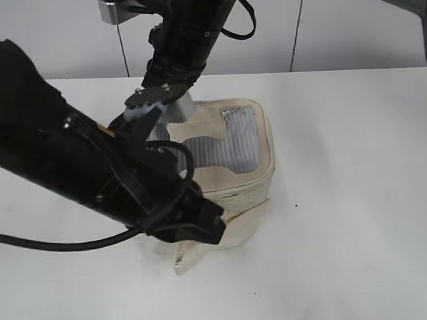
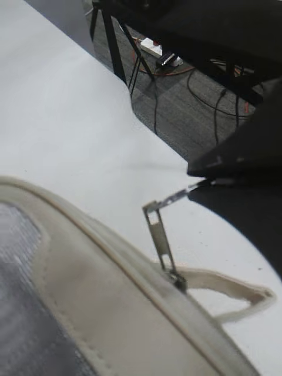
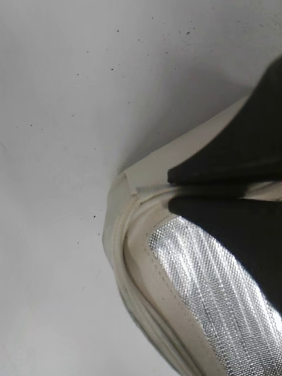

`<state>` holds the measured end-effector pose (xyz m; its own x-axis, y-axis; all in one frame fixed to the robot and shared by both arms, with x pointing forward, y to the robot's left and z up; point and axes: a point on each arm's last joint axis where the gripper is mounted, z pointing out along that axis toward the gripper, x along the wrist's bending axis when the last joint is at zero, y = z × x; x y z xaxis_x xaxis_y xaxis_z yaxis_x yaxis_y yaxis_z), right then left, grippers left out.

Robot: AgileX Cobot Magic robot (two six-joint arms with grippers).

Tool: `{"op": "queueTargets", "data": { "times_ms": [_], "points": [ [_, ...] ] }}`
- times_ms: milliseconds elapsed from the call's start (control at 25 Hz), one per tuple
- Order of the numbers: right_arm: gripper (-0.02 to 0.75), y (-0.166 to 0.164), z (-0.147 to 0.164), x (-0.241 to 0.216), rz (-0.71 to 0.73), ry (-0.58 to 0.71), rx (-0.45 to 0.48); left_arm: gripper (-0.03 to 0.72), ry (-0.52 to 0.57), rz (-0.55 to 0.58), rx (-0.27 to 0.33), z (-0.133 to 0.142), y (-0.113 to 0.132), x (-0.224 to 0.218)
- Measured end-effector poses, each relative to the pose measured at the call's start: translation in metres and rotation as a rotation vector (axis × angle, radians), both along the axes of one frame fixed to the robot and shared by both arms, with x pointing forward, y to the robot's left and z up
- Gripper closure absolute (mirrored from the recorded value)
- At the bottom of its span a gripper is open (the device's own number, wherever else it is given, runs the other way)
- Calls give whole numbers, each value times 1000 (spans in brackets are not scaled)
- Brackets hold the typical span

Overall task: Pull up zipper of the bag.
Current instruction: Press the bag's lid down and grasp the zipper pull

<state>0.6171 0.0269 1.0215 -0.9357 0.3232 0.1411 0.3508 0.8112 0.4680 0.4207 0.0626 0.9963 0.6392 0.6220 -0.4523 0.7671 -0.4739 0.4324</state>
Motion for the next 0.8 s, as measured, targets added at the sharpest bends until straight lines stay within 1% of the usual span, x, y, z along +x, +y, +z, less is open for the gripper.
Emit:
{"op": "queueTargets", "data": {
  "times_ms": [80, 160, 320, 480, 560, 600, 640, 720, 760, 800],
  "points": [
    [706, -1, 0, 1, -3, 1, 0, 691, -35, -3, -31, 8, -9, 1],
    [706, -1, 0, 1, -6, 0, -2, 691, -56, -9, -49, 14, -14, 1],
    [706, -2, 0, 1, -8, -3, -5, 691, -72, -18, -43, 15, -14, 2],
    [706, -2, 0, 2, -9, -3, -4, 691, -71, -40, -24, 14, -13, 1],
    [707, -2, 0, 2, -10, -3, -5, 675, -63, -57, -11, 13, -13, 0],
    [707, -2, 0, 2, -14, -1, -4, 657, -56, -65, -6, 12, -12, -1],
    [707, -2, 0, 2, -20, 3, -4, 622, -47, -74, -2, 12, -12, -2],
    [689, -2, 0, 2, -32, 6, -6, 523, -41, -94, 7, 13, -11, -4],
    [669, -2, 0, 2, -36, 7, -8, 461, -45, -102, 13, 14, -10, -4],
    [631, -2, 1, 2, -43, 9, -6, 403, -54, -107, 14, 16, -8, -5]
  ]
}}
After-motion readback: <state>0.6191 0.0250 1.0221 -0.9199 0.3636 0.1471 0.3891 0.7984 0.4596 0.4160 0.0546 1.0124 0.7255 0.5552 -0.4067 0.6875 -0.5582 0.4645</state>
